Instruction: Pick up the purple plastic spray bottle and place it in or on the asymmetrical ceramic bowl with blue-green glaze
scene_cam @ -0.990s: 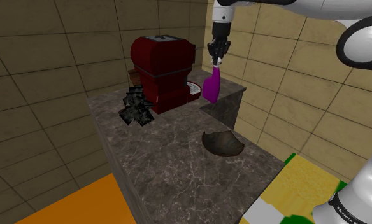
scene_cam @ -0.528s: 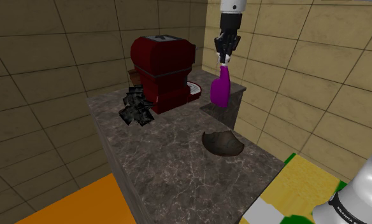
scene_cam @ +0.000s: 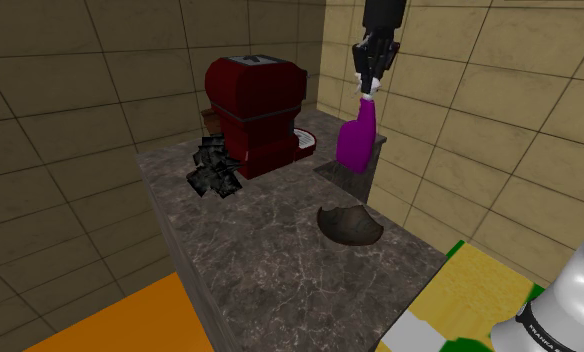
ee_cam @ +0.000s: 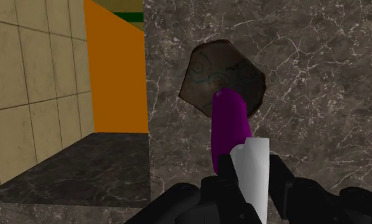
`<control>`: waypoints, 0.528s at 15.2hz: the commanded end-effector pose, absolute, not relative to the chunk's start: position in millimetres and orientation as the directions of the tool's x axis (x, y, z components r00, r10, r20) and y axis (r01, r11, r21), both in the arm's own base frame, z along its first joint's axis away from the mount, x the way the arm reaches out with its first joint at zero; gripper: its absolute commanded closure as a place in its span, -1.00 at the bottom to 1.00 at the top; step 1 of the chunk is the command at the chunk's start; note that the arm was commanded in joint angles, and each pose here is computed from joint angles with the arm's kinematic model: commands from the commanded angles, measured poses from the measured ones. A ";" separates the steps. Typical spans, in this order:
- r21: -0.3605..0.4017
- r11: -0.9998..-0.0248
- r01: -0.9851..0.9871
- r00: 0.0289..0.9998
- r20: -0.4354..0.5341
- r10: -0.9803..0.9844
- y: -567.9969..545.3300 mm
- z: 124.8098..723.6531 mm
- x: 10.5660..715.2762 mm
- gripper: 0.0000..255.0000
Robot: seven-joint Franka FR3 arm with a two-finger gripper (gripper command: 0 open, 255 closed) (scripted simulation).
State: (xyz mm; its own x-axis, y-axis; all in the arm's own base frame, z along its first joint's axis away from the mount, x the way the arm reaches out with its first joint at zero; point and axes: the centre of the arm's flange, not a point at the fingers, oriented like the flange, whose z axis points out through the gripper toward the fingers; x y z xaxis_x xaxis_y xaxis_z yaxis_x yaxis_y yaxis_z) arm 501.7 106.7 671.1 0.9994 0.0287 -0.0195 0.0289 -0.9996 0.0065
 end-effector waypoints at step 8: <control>0.007 -1.000 0.028 0.999 -0.020 0.028 120.1 650.9 470.6 1.00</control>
State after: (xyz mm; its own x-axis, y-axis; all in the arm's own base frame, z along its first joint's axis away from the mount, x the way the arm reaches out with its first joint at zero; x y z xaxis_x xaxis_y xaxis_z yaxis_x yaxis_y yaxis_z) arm 471.2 121.1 656.1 0.9994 0.0277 -0.0206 0.0278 -0.9996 0.0074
